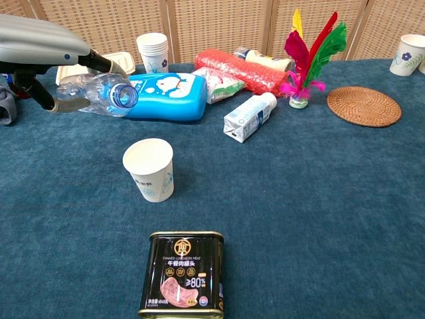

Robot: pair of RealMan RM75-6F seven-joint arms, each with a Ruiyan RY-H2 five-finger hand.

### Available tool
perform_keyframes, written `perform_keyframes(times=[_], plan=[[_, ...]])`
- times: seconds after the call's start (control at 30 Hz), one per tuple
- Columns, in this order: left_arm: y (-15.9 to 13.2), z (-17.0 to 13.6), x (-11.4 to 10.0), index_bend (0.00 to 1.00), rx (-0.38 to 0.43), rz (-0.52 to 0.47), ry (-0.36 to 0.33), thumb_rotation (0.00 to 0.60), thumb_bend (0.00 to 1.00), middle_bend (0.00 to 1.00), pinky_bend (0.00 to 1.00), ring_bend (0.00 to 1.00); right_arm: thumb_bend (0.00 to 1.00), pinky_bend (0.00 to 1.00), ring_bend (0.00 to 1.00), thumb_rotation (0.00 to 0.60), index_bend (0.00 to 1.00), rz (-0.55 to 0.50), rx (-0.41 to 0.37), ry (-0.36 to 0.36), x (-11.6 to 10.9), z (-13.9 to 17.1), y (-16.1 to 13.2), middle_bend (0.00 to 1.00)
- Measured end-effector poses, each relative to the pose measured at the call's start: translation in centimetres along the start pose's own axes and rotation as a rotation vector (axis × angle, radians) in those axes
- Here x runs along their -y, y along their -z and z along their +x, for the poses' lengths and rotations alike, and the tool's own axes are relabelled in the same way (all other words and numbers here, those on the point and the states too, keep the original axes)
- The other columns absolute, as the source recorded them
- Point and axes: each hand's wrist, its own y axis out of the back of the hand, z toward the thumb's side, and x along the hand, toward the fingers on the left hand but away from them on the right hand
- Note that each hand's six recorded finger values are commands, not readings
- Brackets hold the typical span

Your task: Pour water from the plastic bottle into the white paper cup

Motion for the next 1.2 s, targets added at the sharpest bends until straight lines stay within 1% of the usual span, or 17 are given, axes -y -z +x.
perform_keyframes(times=[0.2, 0.47, 0.73, 1.0, 1.2], plan=[[-0.19, 0.3, -0.13, 0.3, 0.013, 0.047, 0.013, 0.6, 0.69, 0.29, 0.45, 0.33, 0.4, 0.0, 0.0, 0.591, 0.0, -0.005, 0.004, 0.0, 0.1, 0.02, 0.15, 0.09], [-0.35, 0.3, 0.0, 0.3, 0.025, 0.082, 0.033, 0.6, 0.69, 0.29, 0.44, 0.33, 0.4, 0.0, 0.0, 0.591, 0.0, -0.009, 0.005, 0.002, 0.12, -0.04, 0.17, 0.09], [-0.41, 0.22, -0.2, 0.3, 0.04, 0.15, 0.047, 0.6, 0.69, 0.29, 0.44, 0.33, 0.4, 0.0, 0.0, 0.591, 0.0, -0.014, 0.003, 0.0, 0.27, -0.11, 0.05, 0.09], [-0.44, 0.36, -0.44, 0.31, 0.058, 0.261, 0.07, 0.6, 0.69, 0.29, 0.44, 0.33, 0.4, 0.0, 0.0, 0.592, 0.0, -0.02, 0.007, 0.002, 0.39, -0.09, 0.21, 0.09], [-0.79, 0.85, -0.85, 0.31, 0.063, 0.276, 0.073, 0.6, 0.69, 0.29, 0.44, 0.33, 0.4, 0.0, 0.0, 0.591, 0.0, -0.026, 0.009, 0.0, 0.53, -0.06, 0.36, 0.09]])
